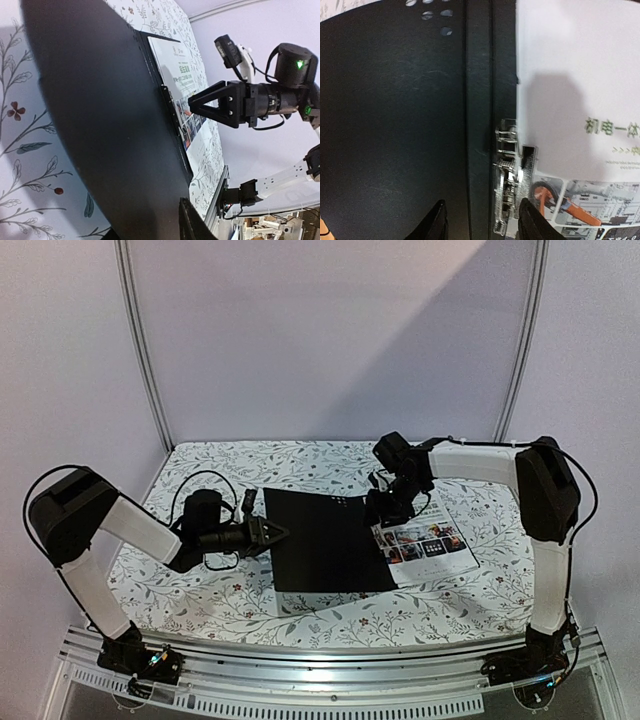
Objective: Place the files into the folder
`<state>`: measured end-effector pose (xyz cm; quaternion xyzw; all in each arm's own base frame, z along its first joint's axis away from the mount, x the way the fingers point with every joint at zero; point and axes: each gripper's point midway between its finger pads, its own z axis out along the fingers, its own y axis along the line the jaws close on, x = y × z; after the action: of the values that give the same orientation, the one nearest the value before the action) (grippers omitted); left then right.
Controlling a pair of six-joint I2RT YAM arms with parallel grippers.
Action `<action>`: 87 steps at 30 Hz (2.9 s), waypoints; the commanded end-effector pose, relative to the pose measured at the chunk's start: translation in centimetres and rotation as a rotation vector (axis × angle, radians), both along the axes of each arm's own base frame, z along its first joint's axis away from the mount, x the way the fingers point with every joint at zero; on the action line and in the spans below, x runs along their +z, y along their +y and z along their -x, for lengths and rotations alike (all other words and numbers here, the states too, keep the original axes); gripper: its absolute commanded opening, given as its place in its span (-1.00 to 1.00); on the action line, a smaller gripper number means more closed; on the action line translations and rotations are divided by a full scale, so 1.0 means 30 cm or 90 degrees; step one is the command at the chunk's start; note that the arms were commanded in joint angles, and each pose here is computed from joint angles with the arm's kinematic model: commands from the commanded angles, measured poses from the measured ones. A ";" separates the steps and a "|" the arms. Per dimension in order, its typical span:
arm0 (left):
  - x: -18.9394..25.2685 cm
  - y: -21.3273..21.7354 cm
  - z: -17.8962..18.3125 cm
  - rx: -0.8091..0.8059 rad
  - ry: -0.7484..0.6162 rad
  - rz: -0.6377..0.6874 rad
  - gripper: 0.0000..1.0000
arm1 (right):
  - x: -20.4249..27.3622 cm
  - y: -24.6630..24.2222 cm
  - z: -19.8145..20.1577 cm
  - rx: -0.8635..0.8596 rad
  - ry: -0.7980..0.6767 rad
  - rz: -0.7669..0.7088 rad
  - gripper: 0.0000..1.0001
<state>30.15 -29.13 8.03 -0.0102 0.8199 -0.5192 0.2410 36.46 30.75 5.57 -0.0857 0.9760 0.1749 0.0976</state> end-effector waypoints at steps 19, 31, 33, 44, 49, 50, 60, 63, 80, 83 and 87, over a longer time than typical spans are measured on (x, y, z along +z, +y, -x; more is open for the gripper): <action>-0.009 0.141 0.036 -0.114 0.106 -0.245 -1.00 | -0.050 -0.512 -0.002 -0.180 -0.023 -0.024 0.17; 0.091 0.352 -0.020 -0.064 0.130 -0.306 -0.94 | -0.087 -0.476 0.052 -0.156 0.019 -0.060 0.22; 0.133 0.334 -0.032 -0.066 0.104 -0.284 -0.81 | -0.102 -0.449 0.071 -0.144 0.027 -0.089 0.24; 0.426 0.153 -0.095 -0.082 -0.091 -0.197 0.39 | -0.165 -0.255 0.172 -0.064 0.079 -0.150 0.33; 0.497 -0.023 -0.084 -0.136 -0.131 -0.140 0.56 | -0.140 -0.168 0.190 -0.043 0.107 -0.231 0.34; 0.519 -0.065 -0.080 -0.148 -0.144 -0.126 0.92 | -0.129 -0.151 0.190 -0.040 0.111 -0.254 0.34; 0.503 -0.571 0.045 -0.282 -0.191 -0.070 0.99 | -0.072 -0.178 0.135 -0.099 0.099 -0.290 0.40; 0.411 -0.687 0.073 -0.319 -0.181 -0.101 0.99 | -0.034 -0.262 0.097 -0.138 0.047 -0.263 0.40; 0.170 -0.184 -0.206 -0.110 -0.152 -0.440 0.99 | -0.034 -0.343 0.090 -0.146 -0.017 -0.168 0.40; 0.043 -0.119 -0.142 -0.124 -0.101 -0.479 0.99 | -0.057 -0.308 0.098 -0.124 -0.005 -0.154 0.40; -0.060 -0.065 -0.067 -0.136 -0.051 -0.496 0.99 | -0.093 -0.261 0.115 -0.094 0.007 -0.121 0.40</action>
<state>34.31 -33.06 9.26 0.1893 0.9248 -0.2269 0.2398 33.00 21.54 3.32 0.0238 0.9532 0.2773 0.1181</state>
